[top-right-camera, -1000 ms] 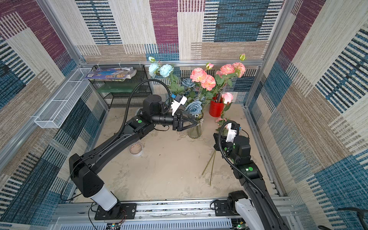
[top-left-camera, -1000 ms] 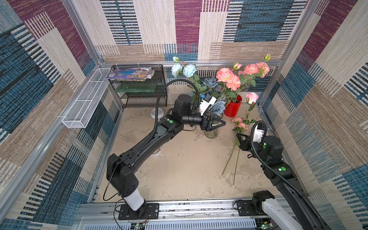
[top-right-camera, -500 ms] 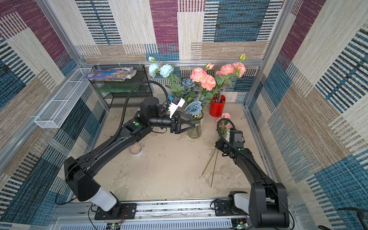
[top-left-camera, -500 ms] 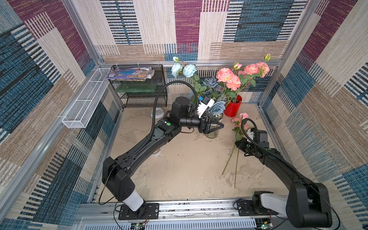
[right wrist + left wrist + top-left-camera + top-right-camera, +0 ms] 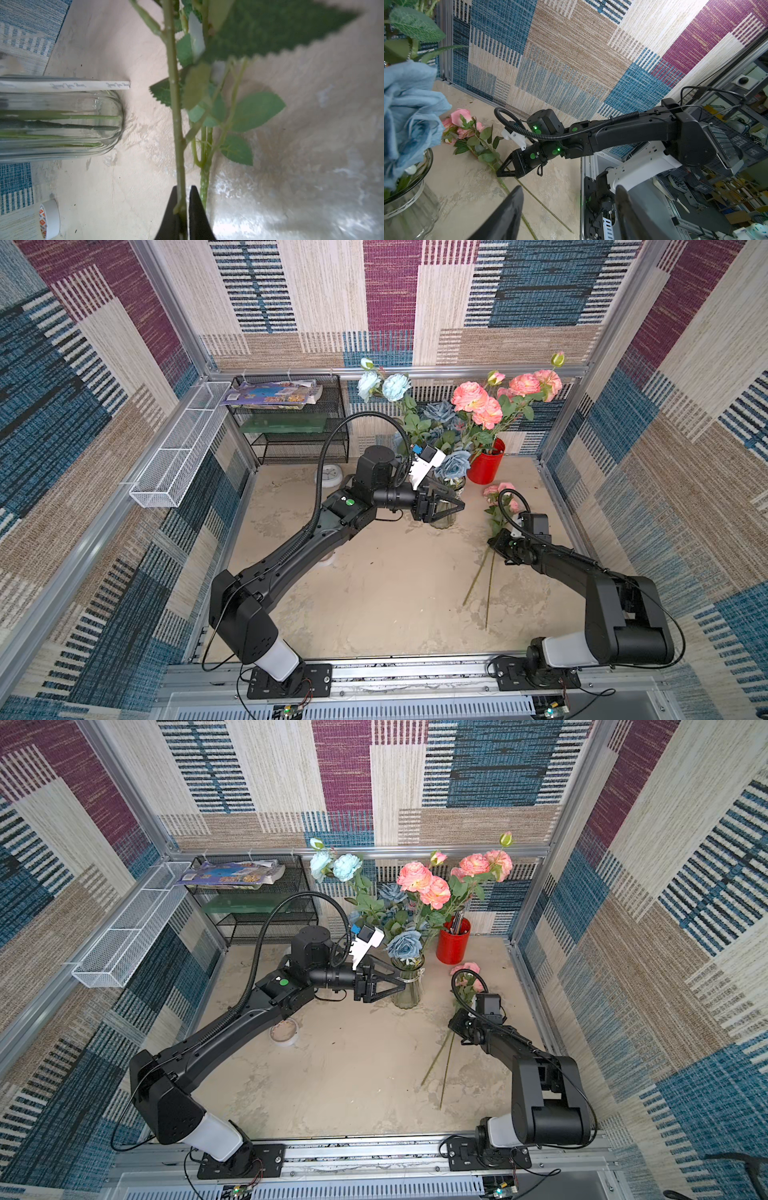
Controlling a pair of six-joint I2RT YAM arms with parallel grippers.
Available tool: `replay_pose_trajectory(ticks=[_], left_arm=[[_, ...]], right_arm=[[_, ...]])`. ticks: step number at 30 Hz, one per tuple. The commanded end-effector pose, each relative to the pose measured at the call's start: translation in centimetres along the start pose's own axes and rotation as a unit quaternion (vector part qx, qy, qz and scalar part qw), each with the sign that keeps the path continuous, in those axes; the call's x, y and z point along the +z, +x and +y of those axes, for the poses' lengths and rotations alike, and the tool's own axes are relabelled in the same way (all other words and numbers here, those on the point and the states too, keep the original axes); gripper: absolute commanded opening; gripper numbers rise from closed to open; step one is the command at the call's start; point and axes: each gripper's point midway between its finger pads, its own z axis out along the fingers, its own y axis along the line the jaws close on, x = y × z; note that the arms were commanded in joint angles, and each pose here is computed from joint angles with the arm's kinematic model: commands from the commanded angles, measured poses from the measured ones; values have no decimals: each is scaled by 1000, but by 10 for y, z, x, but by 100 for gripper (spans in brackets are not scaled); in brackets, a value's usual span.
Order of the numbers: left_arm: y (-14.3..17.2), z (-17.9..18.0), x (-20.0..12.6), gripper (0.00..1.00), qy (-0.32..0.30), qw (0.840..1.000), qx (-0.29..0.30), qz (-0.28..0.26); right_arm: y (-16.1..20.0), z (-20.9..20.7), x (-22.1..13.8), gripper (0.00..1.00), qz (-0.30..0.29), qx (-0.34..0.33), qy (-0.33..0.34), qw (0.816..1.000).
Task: Pick out pink flowers from the vase
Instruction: Place the flower at the center of the board.
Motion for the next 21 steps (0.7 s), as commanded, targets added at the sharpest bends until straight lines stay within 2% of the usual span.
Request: replay_pose_trajectory(ticks=[1,9,14,17,19,21], left_arm=[[-2,4,1,67,-8,1000,12,-5],[1,13,2,67,-26,1000,13,0],[10,25,9,68,-57,998,17,14],[20,11,21,69,-36,998,37,35],[25,2,30,69,-37,996,66,44],[26,-4,39,69,-50,993,99,49]], right_arm=[[-15,2,-1,18,-24,-2,8,1000],[-28,5,-16,39,-43,-7,27,999],[-31,6,-35,72,-60,1,40,997],[-35,4,-49,90,-84,-2,53,995],[-38,3,-61,97,-103,-4,59,993],[-41,4,-73,99,-124,-5,62,990]])
